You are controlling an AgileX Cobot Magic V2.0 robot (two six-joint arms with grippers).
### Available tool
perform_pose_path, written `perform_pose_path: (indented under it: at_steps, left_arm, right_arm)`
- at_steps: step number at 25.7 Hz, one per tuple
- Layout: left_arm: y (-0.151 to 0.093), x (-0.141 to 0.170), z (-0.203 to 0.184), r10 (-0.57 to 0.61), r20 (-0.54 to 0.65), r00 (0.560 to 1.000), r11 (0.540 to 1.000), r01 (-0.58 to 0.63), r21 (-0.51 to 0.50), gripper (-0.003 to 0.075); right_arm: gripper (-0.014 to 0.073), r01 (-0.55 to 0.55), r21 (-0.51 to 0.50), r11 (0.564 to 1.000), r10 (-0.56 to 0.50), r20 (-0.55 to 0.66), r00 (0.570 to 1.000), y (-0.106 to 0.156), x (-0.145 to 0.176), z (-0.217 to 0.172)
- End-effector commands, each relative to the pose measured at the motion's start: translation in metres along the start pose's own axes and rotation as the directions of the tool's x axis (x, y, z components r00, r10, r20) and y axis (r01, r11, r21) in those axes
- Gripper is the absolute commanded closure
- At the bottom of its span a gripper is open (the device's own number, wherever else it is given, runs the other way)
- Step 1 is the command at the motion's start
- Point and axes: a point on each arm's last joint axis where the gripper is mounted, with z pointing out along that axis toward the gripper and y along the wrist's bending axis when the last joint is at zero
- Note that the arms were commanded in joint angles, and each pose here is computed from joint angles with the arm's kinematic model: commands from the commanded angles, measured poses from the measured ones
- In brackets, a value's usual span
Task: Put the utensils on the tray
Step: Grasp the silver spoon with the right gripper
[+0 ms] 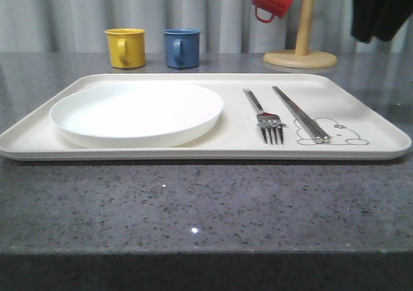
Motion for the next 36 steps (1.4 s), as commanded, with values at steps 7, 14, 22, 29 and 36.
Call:
perform_pose_path:
  at_steps: [7,14,22,29,36]
  left_arm:
    - [0.000,-0.012,-0.007,-0.007,0.090,0.996,1.000,0.007,0.002,0.0351]
    - [0.000,-0.012,-0.007,-0.007,0.090,0.996,1.000,0.007,0.002,0.0351]
    - [0.000,-0.012,-0.007,-0.007,0.090,0.996,1.000,0.007,0.002,0.0351]
    - [0.000,-0.012,-0.007,-0.007,0.090,0.996,1.000,0.007,0.002,0.0351]
    - [0.000,-0.012,-0.007,-0.007,0.090,0.996,1.000,0.007,0.002,0.0351]
  right_arm:
    - [0.0321,-0.064,0.130,0.989,0.064,0.007,0.998,-0.077,0.000,-0.019]
    - [0.0320,-0.148,0.173,0.974,0.150,0.000,0.989,-0.115,0.003,-0.014]
    - [0.0320,-0.175,0.192,0.966,0.189,-0.056,0.980,-0.139,0.004,0.005]
    - [0.0320,-0.172,0.187,0.967,0.193,-0.097,0.976,-0.143,0.001,0.025]
    - [0.0320,-0.180,0.167,0.970,0.201,-0.125,0.971,-0.145,-0.002,0.044]
